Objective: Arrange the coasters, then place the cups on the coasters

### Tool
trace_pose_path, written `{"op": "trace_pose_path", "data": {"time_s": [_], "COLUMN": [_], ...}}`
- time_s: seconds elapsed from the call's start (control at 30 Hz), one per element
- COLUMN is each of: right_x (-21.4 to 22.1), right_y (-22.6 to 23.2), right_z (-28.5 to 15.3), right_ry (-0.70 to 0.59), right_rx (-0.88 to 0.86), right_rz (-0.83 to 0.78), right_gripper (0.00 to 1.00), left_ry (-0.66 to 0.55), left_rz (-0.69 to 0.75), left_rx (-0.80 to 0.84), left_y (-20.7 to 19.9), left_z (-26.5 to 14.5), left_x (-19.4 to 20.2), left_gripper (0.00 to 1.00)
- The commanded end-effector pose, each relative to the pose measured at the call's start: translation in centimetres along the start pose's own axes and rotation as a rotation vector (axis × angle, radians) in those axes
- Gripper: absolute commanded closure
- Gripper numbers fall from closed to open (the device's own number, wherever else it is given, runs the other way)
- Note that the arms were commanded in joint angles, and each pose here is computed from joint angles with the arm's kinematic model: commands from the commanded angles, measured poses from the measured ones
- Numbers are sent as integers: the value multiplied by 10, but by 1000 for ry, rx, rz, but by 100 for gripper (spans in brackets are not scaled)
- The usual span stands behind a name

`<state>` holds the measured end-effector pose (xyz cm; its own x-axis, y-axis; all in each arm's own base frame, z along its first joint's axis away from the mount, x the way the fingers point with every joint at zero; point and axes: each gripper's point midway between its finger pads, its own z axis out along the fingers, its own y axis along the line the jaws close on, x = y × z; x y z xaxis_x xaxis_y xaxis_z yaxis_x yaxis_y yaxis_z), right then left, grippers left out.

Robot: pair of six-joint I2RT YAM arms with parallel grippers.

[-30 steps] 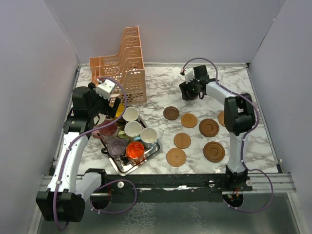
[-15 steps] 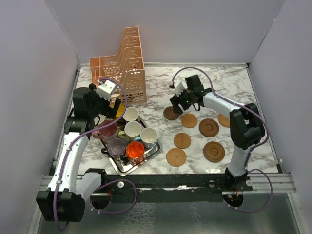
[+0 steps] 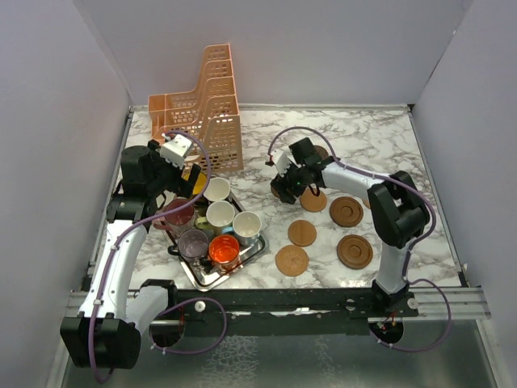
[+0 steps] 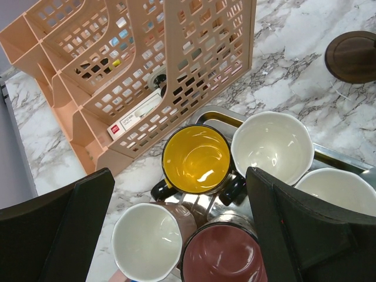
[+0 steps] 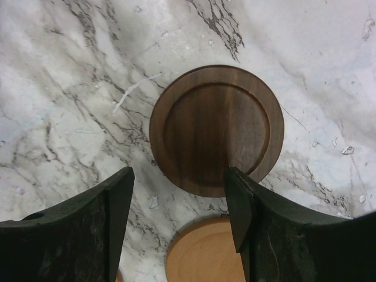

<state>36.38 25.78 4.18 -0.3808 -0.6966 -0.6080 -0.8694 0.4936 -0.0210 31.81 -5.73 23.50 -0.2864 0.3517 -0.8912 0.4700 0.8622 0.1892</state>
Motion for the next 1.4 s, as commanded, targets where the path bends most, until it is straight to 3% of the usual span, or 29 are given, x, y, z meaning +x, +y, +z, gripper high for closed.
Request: {"op": "trace_pose_path", "data": {"time_s": [0.0,0.23,0.63,1.0,1.37], "right_x": [3,6,-6,10,1], "right_y": [-15,-18,-65,-107,-119], "right_z": [15,25,45,54,58], "right_ry": [30,48,70,115,93], "right_rx": [49,44,161,225,217], "right_rz": [-30,-26,39,113,122], "right_gripper": [38,38,42,44,44], "left_ry": [-47,-43,-38,-34,-33], "left_rz": [22,24,26,26,29], "left_rx": [23,20,25,25,23], "left_y": [-4,-4,-5,-4,-4], "left_z": [-4,-4,-3,-2,-2], "left_x": [-10,-9,-6,-7,-6], "left_gripper": [1,1,1,1,1]}}
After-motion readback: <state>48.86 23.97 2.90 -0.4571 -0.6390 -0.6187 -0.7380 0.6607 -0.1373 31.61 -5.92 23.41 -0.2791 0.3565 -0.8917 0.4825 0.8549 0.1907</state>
